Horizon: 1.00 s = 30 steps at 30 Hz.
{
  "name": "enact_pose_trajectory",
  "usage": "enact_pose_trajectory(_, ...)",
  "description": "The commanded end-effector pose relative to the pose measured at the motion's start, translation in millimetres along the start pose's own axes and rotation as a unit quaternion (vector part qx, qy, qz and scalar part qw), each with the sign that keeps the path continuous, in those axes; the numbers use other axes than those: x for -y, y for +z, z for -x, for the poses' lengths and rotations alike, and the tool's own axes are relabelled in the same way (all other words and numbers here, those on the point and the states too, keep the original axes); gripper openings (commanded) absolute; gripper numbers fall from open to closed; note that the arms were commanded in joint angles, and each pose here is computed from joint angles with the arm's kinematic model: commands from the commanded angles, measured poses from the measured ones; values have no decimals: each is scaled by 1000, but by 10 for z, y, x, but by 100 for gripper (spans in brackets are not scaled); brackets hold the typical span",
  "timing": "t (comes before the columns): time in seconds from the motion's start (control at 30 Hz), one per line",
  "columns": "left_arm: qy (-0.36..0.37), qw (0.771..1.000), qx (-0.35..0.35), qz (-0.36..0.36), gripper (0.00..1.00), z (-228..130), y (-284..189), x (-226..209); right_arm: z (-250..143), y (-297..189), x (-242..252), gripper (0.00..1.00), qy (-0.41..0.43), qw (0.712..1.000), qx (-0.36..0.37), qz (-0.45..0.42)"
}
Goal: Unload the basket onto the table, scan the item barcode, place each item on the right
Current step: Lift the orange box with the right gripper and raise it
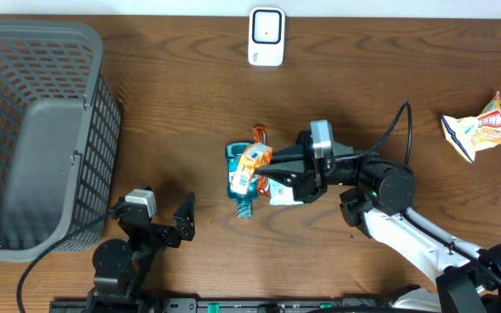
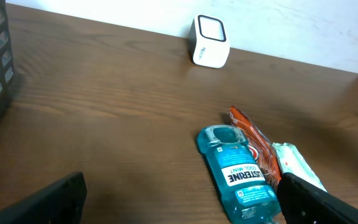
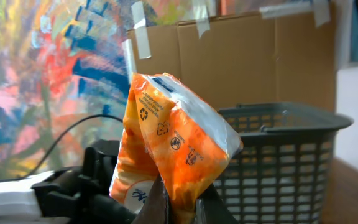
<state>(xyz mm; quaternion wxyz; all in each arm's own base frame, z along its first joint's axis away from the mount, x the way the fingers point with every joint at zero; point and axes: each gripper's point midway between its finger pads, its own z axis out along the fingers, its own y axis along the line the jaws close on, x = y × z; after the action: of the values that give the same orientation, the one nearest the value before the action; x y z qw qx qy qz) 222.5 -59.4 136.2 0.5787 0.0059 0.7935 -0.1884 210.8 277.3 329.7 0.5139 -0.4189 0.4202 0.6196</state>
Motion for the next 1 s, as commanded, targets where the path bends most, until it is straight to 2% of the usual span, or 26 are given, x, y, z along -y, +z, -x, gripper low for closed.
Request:
enact_pose_trajectory(0.0, -5, 1000, -16, -1, 98, -110, 15, -15, 20, -21, -25, 1, 68, 998, -3, 7)
enact_pose_trajectory(0.17, -5, 1000, -16, -1, 98, -110, 15, -15, 9, -21, -29, 1, 109, 994, -6, 8)
enact_pose_trajectory(0.23, -5, 1000, -16, -1, 98, -110, 15, -15, -85, -25, -38, 1, 126, 992, -28, 14)
enact_pose_trajectory(0.4, -5, 1000, -16, -1, 98, -110, 15, -15, -643, -113, -41, 2, 164, 977, -129, 41)
enact_pose_trajectory(0.5, -5, 1000, -16, -1, 98, -110, 15, -15, -959, -193, 56, 2, 182, 970, -160, 19)
enact_pose_trajectory(0.73, -5, 1000, -16, -1, 98, -110, 15, -15, -1479, -504, 659, 1, 158, 948, -214, -174)
enact_pose_trajectory(0.97, -5, 1000, -16, -1, 98, -110, 15, -15, -1391, -771, 1128, 1, 97, 926, -218, -292)
